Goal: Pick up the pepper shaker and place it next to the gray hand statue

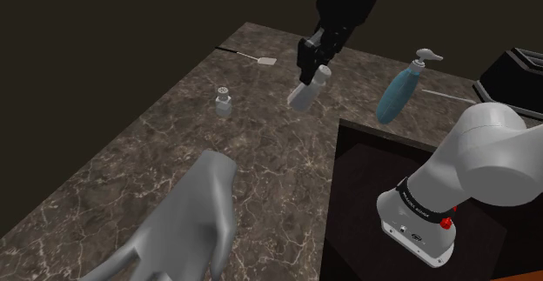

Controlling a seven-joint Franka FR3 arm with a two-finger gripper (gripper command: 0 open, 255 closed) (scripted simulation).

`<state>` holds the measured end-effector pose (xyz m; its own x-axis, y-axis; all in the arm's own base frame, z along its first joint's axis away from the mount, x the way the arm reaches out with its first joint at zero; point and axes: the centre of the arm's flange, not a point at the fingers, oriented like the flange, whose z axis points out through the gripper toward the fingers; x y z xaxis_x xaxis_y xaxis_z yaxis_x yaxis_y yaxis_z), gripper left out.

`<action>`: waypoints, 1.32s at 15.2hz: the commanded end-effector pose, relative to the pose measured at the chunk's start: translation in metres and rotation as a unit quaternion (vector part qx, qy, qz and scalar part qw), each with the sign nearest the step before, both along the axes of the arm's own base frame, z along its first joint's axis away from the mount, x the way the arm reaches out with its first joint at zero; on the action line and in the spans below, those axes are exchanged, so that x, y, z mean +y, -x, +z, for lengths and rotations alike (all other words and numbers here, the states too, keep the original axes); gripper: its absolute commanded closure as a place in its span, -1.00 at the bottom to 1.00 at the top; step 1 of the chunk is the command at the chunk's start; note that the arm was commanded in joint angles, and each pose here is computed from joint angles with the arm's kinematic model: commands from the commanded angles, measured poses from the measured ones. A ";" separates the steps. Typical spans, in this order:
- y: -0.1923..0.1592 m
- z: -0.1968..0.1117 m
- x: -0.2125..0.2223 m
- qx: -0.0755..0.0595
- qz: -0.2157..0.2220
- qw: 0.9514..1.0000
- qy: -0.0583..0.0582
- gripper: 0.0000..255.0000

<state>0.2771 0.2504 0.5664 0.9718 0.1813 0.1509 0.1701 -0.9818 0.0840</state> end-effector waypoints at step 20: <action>0.124 -0.038 0.128 0.000 -0.001 1.000 0.000 1.00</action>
<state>0.1539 0.3782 0.5342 0.9721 0.1805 0.1501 0.1693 -0.9820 0.0842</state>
